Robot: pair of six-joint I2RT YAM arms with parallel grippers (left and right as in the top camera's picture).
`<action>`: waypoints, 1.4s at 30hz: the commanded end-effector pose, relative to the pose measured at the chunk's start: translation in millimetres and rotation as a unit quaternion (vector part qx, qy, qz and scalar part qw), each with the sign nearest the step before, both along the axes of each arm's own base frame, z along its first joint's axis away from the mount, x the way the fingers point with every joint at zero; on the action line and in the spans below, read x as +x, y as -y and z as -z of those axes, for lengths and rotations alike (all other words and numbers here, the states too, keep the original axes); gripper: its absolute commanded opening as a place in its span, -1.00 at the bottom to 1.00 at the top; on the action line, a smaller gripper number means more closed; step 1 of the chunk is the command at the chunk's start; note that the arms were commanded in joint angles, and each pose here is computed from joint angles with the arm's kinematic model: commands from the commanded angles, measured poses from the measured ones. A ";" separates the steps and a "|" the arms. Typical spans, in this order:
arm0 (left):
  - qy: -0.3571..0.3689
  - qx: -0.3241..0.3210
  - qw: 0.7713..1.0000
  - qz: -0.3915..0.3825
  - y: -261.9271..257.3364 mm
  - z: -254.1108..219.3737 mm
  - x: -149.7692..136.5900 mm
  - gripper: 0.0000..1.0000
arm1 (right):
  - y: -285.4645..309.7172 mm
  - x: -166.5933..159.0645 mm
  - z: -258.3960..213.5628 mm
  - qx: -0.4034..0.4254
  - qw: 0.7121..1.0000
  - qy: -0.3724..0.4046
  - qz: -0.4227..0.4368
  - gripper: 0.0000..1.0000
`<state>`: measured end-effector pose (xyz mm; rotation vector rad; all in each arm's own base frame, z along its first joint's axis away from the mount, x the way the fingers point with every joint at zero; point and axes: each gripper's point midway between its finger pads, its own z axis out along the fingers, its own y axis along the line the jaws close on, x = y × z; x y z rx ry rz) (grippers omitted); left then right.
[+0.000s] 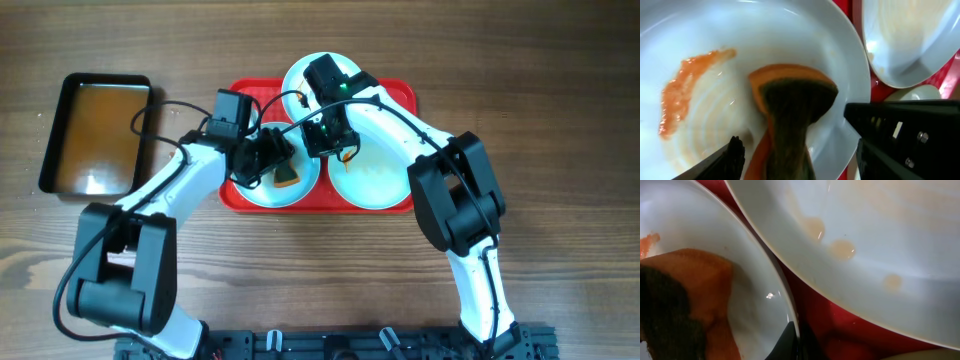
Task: Clean dirty plates on tray and stack at the side
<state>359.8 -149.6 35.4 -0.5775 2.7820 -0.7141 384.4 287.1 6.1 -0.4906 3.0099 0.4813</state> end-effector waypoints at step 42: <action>0.068 0.158 0.985 0.030 -12.2 11.7 24.7 -0.92 | 3.1 -6.0 13.5 -0.011 1.000 -0.021 0.007 -0.91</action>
